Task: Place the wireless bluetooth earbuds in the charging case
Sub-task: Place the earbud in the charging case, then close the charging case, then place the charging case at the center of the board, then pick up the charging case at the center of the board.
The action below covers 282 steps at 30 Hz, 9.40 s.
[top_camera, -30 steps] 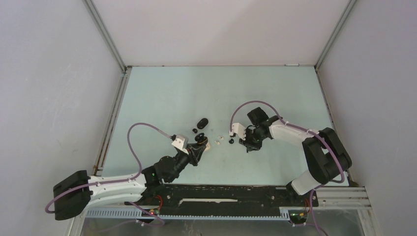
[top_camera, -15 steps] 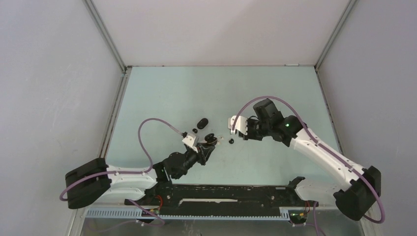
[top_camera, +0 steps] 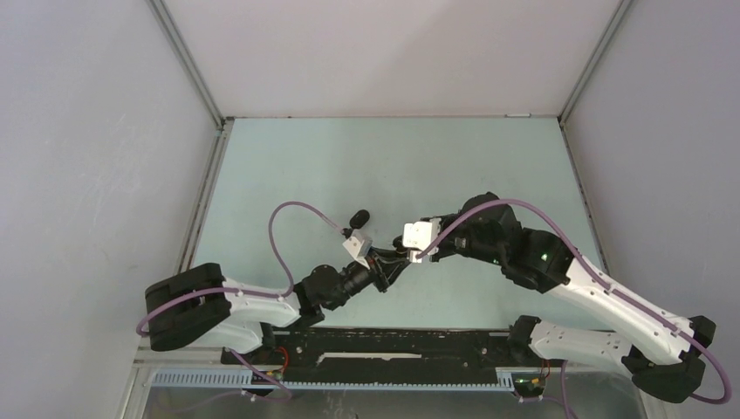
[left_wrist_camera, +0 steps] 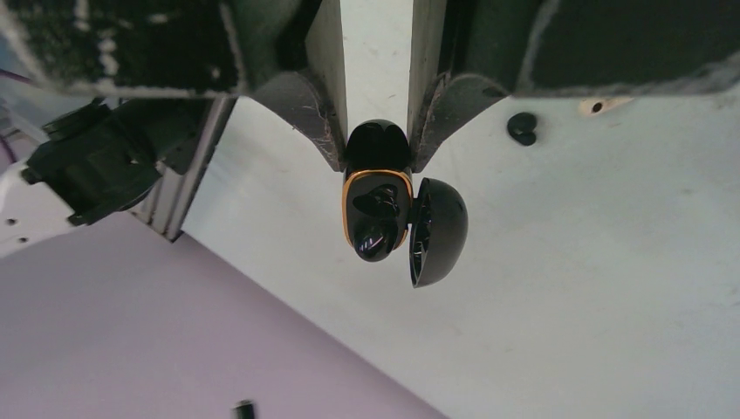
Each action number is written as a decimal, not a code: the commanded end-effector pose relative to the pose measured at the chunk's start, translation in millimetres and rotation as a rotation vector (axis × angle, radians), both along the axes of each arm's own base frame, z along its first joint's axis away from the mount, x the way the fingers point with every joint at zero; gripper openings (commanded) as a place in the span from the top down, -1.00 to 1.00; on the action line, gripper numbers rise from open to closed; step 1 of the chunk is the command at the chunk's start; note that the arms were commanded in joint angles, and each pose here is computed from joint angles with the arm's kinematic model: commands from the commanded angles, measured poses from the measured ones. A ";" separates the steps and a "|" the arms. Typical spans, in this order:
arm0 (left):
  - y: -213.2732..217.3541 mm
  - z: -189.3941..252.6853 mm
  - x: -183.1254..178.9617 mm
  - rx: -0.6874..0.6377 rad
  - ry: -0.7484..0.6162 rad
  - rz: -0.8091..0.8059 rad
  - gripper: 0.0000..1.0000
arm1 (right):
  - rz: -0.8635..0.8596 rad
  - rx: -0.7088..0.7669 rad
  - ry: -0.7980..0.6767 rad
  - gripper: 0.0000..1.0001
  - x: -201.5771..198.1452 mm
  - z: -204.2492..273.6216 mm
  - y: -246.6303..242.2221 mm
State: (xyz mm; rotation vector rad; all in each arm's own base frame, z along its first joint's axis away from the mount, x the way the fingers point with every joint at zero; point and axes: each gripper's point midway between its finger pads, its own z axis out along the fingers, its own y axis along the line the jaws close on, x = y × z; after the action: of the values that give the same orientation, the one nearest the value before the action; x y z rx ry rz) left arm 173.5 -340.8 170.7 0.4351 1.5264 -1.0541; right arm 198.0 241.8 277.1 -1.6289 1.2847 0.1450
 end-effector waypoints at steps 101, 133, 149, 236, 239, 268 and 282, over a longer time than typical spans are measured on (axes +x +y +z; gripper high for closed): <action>-13.6 74.4 -25.0 -0.314 -0.038 -0.084 1.00 | 0.125 0.010 -0.097 0.86 -39.2 -26.1 33.2; -20.1 54.9 -33.1 -0.213 -0.105 -0.109 1.00 | 0.318 -0.175 0.217 -0.48 -92.9 -24.2 -11.2; -40.1 37.5 -66.7 -0.094 -0.154 -0.291 1.00 | 0.177 -0.104 0.712 -0.67 -69.1 -57.2 -22.4; 76.7 -53.7 41.6 0.554 0.519 0.381 -0.15 | -0.378 0.371 0.681 -0.90 14.6 -94.3 -68.8; 118.3 -45.3 39.2 0.490 0.489 0.497 -0.17 | -0.309 0.310 0.753 -0.60 12.1 -98.3 -39.6; 216.0 -84.0 6.2 0.296 0.660 0.800 -0.25 | -0.465 -0.056 0.891 -0.45 53.3 -213.4 153.1; 229.0 -82.9 1.8 0.207 0.660 0.826 -0.27 | -0.533 -0.208 0.781 -0.43 46.6 -251.8 153.6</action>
State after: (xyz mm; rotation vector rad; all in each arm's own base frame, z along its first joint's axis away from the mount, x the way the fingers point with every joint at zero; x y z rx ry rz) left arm 172.3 -119.4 89.0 -0.4047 2.1551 -0.4029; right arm 240.0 389.9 18.3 -1.3687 2.3967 0.4338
